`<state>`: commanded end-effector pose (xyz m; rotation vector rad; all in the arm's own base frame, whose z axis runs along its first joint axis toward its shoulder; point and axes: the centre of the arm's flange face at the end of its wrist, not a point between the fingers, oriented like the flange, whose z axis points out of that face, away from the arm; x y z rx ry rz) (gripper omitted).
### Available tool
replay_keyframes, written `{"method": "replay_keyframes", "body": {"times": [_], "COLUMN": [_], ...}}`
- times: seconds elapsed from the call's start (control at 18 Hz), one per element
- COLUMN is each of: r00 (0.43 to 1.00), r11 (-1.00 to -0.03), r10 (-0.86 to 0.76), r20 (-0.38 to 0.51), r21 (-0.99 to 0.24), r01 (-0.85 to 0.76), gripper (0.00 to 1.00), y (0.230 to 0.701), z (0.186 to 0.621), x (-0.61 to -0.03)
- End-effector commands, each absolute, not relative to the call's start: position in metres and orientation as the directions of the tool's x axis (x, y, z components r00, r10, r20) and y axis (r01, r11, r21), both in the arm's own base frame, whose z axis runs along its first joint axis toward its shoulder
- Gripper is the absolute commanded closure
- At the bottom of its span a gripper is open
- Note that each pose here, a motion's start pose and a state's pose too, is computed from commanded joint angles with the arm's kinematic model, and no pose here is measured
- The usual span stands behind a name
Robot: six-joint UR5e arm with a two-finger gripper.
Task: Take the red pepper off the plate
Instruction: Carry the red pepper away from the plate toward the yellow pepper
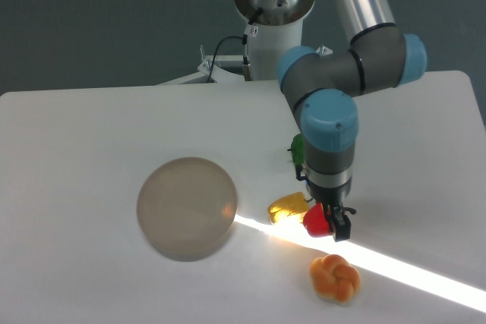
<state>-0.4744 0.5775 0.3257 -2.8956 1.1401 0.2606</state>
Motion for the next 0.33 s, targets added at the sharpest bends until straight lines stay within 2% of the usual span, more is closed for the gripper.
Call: {"method": "replay_keyframes", "body": {"times": [0.33], "r00": [0.716], "r11": [-0.732], "r10": [-0.676], "r20": [-0.172], "r21": [0.044], "r01": [-0.680], "gripper": [0.36], "y": [0.5845], "z": [0.3279], "x": [-0.4774]}}
